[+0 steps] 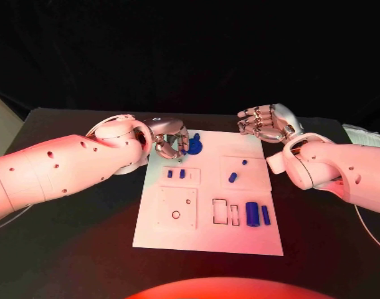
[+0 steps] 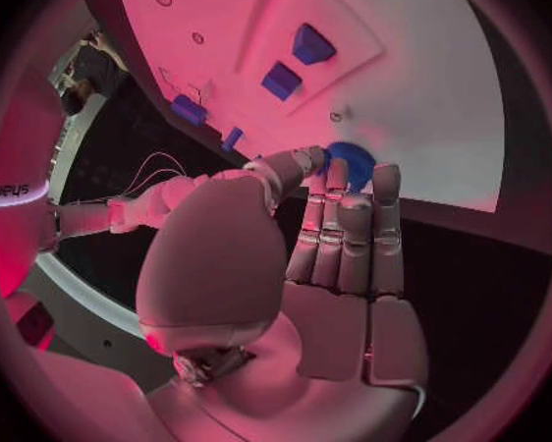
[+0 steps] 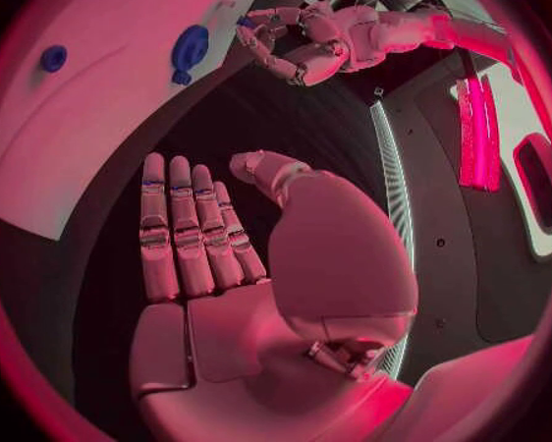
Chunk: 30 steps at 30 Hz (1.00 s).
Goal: Assemble the parts on the task board
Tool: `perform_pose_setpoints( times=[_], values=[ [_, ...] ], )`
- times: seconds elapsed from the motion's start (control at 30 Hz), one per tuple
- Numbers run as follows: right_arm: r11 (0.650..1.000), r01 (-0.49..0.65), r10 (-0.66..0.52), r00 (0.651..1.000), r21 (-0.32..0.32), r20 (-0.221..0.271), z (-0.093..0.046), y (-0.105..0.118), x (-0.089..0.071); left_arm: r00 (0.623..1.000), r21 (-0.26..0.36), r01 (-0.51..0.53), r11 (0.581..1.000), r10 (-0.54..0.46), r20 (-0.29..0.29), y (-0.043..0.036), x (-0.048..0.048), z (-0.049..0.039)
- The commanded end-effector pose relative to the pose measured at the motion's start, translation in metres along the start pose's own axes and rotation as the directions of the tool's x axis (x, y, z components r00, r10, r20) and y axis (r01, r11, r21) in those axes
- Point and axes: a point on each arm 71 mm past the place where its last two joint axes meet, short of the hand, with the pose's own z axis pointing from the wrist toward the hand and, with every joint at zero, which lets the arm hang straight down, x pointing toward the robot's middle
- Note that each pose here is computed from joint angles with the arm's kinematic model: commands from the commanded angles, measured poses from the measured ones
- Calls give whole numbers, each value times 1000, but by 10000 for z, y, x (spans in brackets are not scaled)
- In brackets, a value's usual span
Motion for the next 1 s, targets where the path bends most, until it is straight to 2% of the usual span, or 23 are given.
perform_pose_setpoints(
  times=[0.03,0.2,0.67,1.0],
  values=[
    [1000,-3,3,1000,-13,-16,-3,10,15,999,-18,-4,1000,3,-32,27,21,-4],
    [1000,-3,3,1000,-13,-16,-3,10,15,999,-32,-21,999,19,-47,58,53,-1],
    [1000,-2,2,1000,-12,-15,-2,7,11,996,-46,-40,998,36,-88,79,95,-8],
    [1000,-2,2,1000,-12,-15,0,6,11,993,-38,-41,998,37,-114,49,118,-9]
  ],
)
